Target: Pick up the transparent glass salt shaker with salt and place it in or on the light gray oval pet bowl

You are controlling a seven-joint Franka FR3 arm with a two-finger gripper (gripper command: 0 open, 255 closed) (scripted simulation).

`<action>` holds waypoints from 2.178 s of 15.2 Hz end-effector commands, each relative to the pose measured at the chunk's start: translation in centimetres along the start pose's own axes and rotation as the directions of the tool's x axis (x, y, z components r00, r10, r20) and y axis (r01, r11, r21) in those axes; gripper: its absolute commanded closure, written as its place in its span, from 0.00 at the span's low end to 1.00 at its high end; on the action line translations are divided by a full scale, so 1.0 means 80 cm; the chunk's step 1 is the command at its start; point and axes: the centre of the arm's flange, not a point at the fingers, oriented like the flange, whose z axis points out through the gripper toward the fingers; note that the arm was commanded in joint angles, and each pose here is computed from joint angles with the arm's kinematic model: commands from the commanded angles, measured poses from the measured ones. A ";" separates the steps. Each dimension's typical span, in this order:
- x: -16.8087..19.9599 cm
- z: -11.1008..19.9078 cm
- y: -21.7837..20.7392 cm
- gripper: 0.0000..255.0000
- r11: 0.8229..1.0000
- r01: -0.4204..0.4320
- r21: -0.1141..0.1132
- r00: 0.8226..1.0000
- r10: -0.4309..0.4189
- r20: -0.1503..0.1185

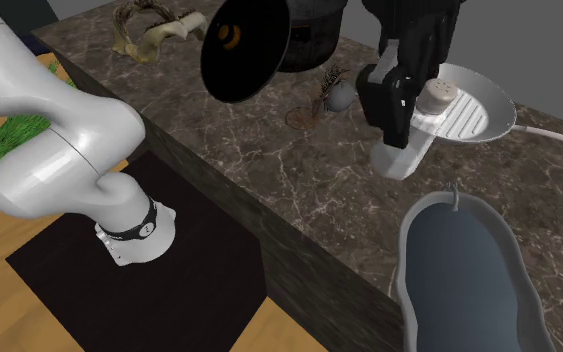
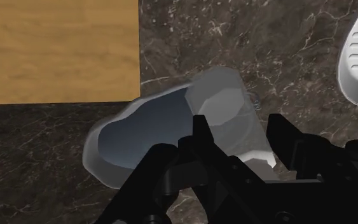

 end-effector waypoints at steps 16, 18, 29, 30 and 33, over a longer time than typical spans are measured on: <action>0.164 0.074 0.026 1.00 1.000 0.000 0.000 1.000 0.000 0.000; 0.161 0.086 0.028 1.00 1.000 0.000 0.000 1.000 0.000 0.000; 0.148 0.138 0.034 1.00 1.000 0.000 0.000 1.000 0.000 0.000; 0.148 0.138 0.034 1.00 1.000 0.000 0.000 1.000 0.000 0.000; 0.148 0.138 0.034 1.00 1.000 0.000 0.000 1.000 0.000 0.000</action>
